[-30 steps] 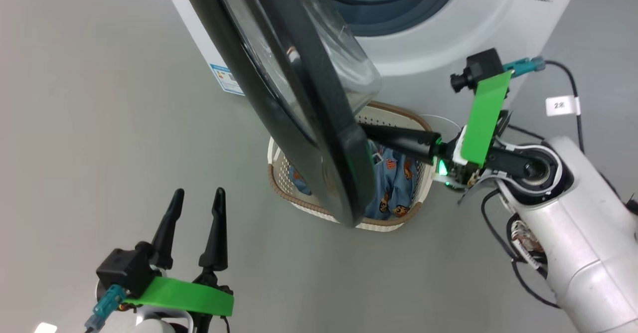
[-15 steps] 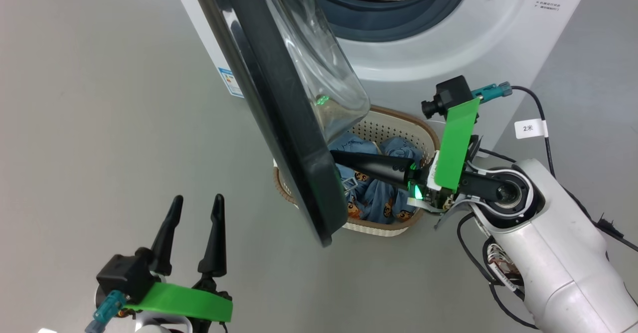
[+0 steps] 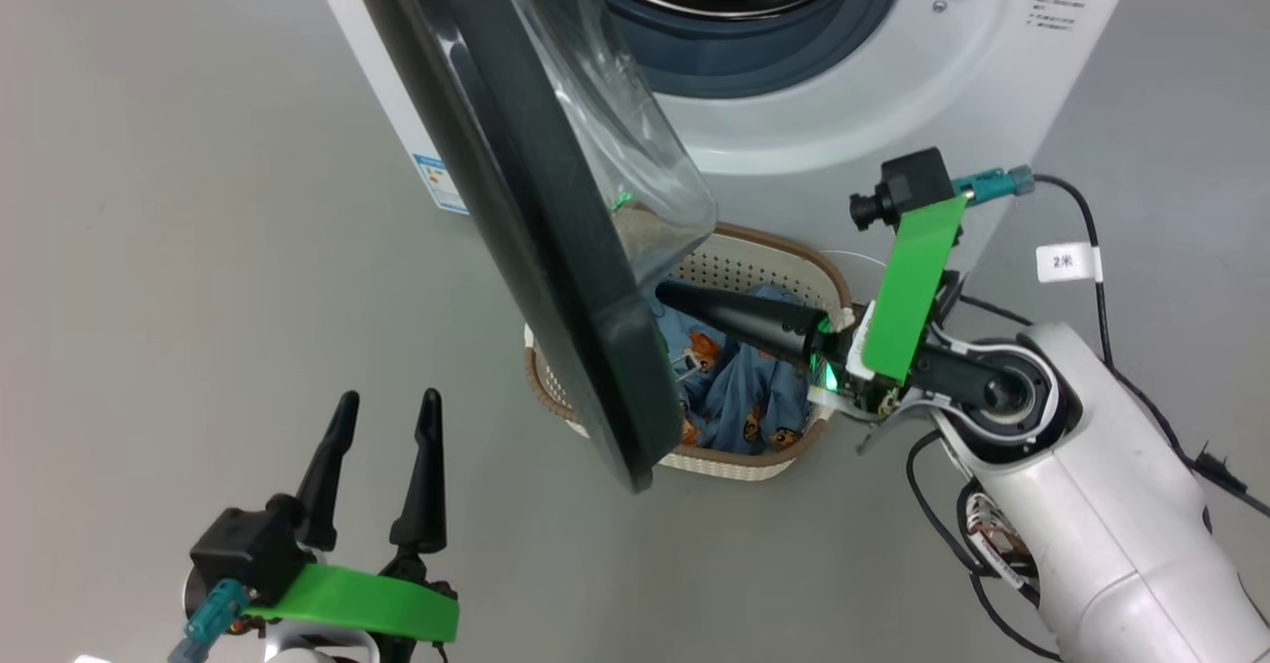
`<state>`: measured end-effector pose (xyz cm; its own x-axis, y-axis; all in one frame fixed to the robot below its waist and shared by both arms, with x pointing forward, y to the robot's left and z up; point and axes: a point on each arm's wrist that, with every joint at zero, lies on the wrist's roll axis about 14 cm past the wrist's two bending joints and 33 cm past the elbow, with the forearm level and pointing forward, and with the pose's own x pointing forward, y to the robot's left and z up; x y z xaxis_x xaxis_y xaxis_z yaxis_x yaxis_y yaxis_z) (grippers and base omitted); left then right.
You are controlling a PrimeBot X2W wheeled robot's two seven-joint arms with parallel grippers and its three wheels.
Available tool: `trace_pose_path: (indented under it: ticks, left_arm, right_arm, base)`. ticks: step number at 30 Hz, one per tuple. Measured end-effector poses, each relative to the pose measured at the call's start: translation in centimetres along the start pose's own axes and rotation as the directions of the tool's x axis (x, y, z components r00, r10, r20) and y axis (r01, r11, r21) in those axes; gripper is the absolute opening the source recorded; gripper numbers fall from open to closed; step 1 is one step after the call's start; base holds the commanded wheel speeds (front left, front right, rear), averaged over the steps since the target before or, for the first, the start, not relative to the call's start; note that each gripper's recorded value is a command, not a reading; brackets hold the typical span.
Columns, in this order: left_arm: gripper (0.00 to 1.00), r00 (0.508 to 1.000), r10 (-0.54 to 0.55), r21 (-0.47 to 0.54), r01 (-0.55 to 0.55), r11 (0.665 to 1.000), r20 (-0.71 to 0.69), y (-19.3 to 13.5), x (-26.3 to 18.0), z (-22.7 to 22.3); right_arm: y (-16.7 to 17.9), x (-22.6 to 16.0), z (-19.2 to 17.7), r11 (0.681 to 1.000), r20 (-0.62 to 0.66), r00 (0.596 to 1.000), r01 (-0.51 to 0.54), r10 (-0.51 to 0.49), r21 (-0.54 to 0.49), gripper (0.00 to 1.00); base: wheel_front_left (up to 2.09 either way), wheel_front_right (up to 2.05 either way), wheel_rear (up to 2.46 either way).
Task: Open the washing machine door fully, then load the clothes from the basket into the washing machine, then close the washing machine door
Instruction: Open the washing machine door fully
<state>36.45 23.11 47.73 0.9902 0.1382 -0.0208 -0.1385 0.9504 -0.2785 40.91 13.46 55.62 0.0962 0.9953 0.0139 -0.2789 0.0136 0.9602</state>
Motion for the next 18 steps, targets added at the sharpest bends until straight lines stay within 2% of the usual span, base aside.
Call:
trace_pose_path:
  ticks: [3, 5, 8, 11, 15, 18]
  left_arm:
    - [1.0, 1.0, -0.009, -0.002, 0.009, 1.0, 0.001, -0.3, 0.1, 0.0]
    - [1.0, 1.0, -0.015, 0.0, 0.015, 1.0, 0.003, -0.5, 0.2, 0.1]
    - [1.0, 1.0, -0.017, 0.011, 0.017, 1.0, 0.001, -0.5, 0.0, 0.0]
    - [1.0, 1.0, -0.02, 0.013, 0.02, 1.0, -0.004, -0.5, -0.2, -0.2]
    - [1.0, 1.0, -0.024, 0.016, 0.024, 1.0, -0.005, -0.4, -0.3, -0.2]
    - [1.0, 0.999, -0.035, 0.016, 0.035, 0.999, -0.004, -0.6, -0.1, -0.2]
  right_arm:
    - [-0.5, -0.7, -0.1, 1.0, 0.024, 0.999, 0.022, -0.022, 0.002, 0.21]
    - [-0.8, -1.2, -0.1, 0.999, 0.043, 0.998, 0.037, -0.037, 0.005, 0.35]
    - [-0.9, -2.1, 0.3, 0.999, 0.081, 0.995, 0.05, -0.05, -0.002, 0.49]
    - [-0.6, -3.0, 1.1, 0.998, 0.133, 0.989, 0.059, -0.056, -0.013, 0.75]
    - [-1.1, -4.7, 1.6, 0.995, 0.199, 0.976, 0.095, -0.09, -0.014, 0.97]
    - [-1.6, -6.1, 1.9, 0.992, 0.244, 0.963, 0.125, -0.118, -0.011, 1.0]
  base:
    - [0.0, 0.0, 0.0]
    - [0.0, 0.0, 0.0]
    - [0.0, 0.0, 0.0]
    - [0.0, 0.0, 0.0]
    - [0.0, 0.0, 0.0]
    - [0.0, 0.0, 0.0]
